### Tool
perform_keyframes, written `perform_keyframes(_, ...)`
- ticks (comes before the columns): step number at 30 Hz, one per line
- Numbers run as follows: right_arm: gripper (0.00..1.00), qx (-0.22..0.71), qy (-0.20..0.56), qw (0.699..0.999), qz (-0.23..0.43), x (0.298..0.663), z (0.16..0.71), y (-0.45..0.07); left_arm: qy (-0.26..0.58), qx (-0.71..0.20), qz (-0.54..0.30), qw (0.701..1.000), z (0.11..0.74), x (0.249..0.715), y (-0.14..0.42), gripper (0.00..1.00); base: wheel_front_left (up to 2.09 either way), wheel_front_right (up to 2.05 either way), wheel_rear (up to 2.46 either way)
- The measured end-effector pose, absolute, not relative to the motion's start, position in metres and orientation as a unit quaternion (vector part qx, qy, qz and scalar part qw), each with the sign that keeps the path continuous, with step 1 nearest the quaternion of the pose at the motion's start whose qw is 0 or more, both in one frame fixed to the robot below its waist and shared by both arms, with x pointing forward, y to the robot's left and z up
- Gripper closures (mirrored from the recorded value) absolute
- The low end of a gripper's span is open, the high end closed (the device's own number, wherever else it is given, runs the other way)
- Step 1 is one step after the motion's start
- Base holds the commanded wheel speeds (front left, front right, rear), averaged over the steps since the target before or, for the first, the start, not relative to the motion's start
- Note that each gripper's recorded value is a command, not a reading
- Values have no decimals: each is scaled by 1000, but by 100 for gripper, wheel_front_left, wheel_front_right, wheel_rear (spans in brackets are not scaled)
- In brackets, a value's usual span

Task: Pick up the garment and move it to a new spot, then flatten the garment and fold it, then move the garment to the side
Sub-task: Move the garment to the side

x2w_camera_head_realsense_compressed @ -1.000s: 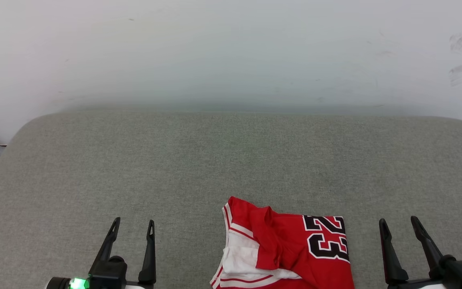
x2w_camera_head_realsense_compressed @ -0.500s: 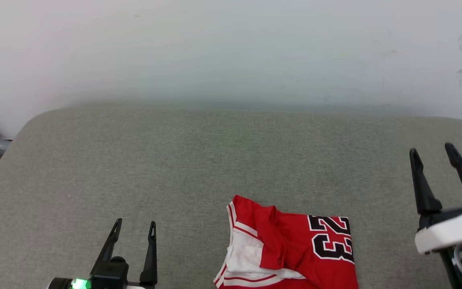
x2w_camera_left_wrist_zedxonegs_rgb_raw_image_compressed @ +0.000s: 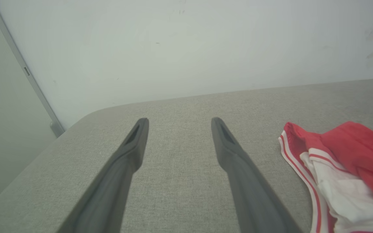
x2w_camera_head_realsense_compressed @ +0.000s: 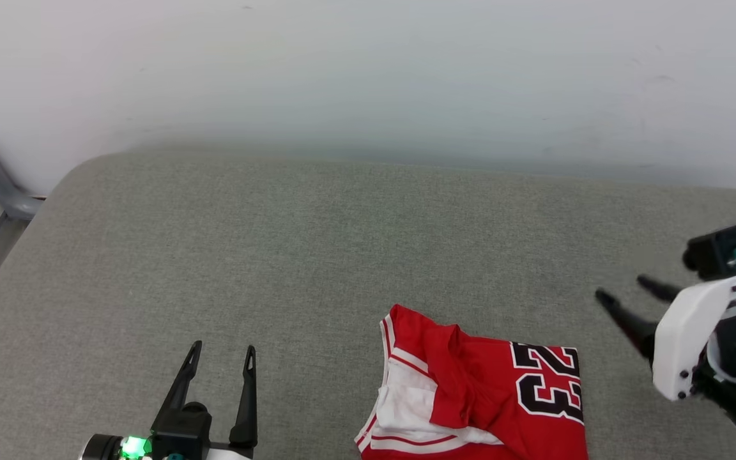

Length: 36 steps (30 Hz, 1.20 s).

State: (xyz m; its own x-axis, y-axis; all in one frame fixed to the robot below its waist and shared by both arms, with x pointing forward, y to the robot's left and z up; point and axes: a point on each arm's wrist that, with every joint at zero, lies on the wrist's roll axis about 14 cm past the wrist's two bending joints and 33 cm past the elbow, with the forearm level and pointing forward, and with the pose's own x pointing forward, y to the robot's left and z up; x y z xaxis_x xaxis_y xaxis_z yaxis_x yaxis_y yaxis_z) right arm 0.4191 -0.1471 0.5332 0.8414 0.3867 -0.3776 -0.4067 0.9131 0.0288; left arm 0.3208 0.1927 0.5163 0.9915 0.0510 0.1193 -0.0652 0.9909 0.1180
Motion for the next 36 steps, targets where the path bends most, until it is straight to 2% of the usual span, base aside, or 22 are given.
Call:
perform_keyframes(5, 0, -19, 320, 917, 238, 396, 489, -139, -55, 58, 32, 996, 514, 321, 192, 0, 0, 0, 0)
perform_keyframes(11, 0, -11, 420, 871, 254, 376, 447, -137, -52, 56, 34, 997, 514, 328, 192, 0, 0, 0, 0)
perform_keyframes(25, 0, 40, 529, 804, 268, 361, 376, -115, -29, 56, 42, 997, 502, 346, 197, 0, 0, 0, 0)
perform_keyframes(29, 0, 35, 541, 794, 276, 355, 363, -109, -23, 57, 45, 997, 498, 348, 200, 0, 0, 0, 0)
perform_keyframes(33, 0, 31, 531, 798, 282, 355, 360, -106, -21, 57, 46, 997, 497, 350, 200, 0, 0, 0, 0)
perform_keyframes(34, 72, 32, 524, 803, 282, 356, 361, -106, -22, 57, 46, 997, 497, 350, 200, 0, 0, 0, 0)
perform_keyframes(35, 100, 33, 518, 807, 282, 357, 362, -105, -23, 58, 47, 997, 498, 351, 201, 0, 0, 0, 0)
perform_keyframes(36, 100, 33, 512, 811, 282, 359, 363, -105, -24, 58, 46, 997, 498, 351, 201, 0, 0, 0, 0)
